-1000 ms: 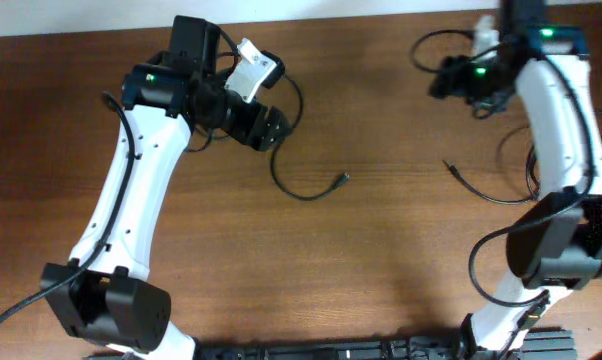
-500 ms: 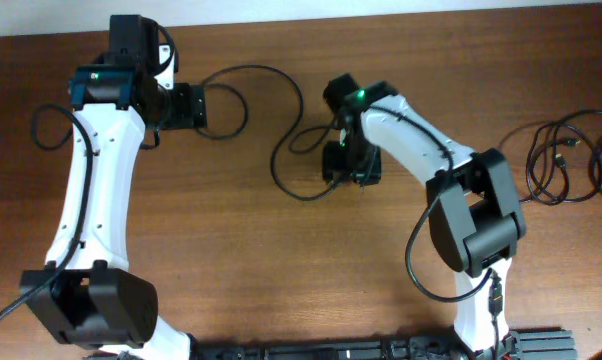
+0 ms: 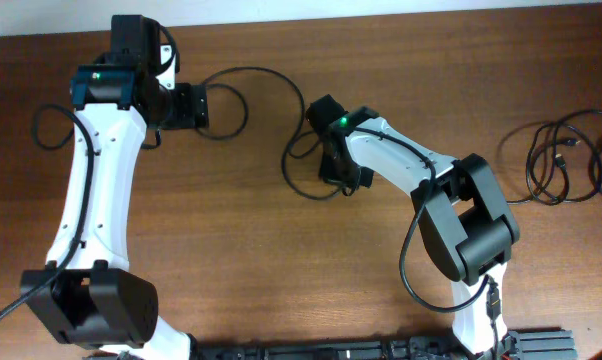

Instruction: Untangle cables

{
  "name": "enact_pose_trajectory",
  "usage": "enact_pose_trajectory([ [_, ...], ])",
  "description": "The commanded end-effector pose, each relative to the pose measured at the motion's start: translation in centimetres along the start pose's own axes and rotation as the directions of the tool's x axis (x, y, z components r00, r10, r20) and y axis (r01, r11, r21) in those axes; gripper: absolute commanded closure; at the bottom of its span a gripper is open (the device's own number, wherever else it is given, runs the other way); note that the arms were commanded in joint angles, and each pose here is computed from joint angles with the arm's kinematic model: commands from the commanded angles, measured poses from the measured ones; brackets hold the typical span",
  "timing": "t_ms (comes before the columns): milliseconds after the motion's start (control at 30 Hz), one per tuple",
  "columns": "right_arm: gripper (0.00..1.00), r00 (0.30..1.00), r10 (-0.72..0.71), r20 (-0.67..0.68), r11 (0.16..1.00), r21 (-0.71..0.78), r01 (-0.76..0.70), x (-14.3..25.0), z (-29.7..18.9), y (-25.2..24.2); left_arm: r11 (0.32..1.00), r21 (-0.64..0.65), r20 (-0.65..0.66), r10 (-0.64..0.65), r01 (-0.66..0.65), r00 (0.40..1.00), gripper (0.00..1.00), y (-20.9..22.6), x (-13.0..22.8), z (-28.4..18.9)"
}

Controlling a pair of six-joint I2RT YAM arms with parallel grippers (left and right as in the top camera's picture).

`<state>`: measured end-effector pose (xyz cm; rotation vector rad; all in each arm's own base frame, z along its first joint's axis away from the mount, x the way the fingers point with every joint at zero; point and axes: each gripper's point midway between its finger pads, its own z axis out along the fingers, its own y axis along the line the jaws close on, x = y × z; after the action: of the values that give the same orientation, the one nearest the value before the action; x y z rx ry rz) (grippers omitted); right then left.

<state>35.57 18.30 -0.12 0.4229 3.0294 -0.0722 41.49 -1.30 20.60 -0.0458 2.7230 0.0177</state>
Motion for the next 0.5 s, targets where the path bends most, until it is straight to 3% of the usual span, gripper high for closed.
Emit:
enact_pose_trajectory([
  [0,0.96,1.0,0.005,0.029,0.996,0.089,-0.007,0.0,1.2,-1.7,1.0,-0.004,-0.01,-0.012,0.012,1.0,0.08,0.1,0.1,0.2],
  [133,0.96,0.999,-0.023,0.043,0.996,0.091,0.019,-0.8,1.0,-2.0,1.0,-0.004,-0.01,-0.012,0.012,1.0,0.08,0.1,0.1,0.2],
  [200,0.96,0.996,0.022,0.091,0.991,0.129,-0.033,-3.3,-1.3,-5.1,1.0,-0.004,-0.01,-0.012,0.012,1.0,0.08,0.1,0.1,0.2],
  [333,0.96,0.95,0.093,0.299,0.968,0.198,-0.157,-11.3,-11.5,-16.1,1.0,-0.005,-0.013,-0.012,0.012,1.0,0.07,0.1,0.2,0.2],
  [467,0.96,0.834,0.306,0.459,0.863,0.235,-0.447,-14.0,-18.5,-30.6,1.0,-0.005,-0.013,-0.012,0.012,1.0,0.07,0.1,0.2,0.2],
])
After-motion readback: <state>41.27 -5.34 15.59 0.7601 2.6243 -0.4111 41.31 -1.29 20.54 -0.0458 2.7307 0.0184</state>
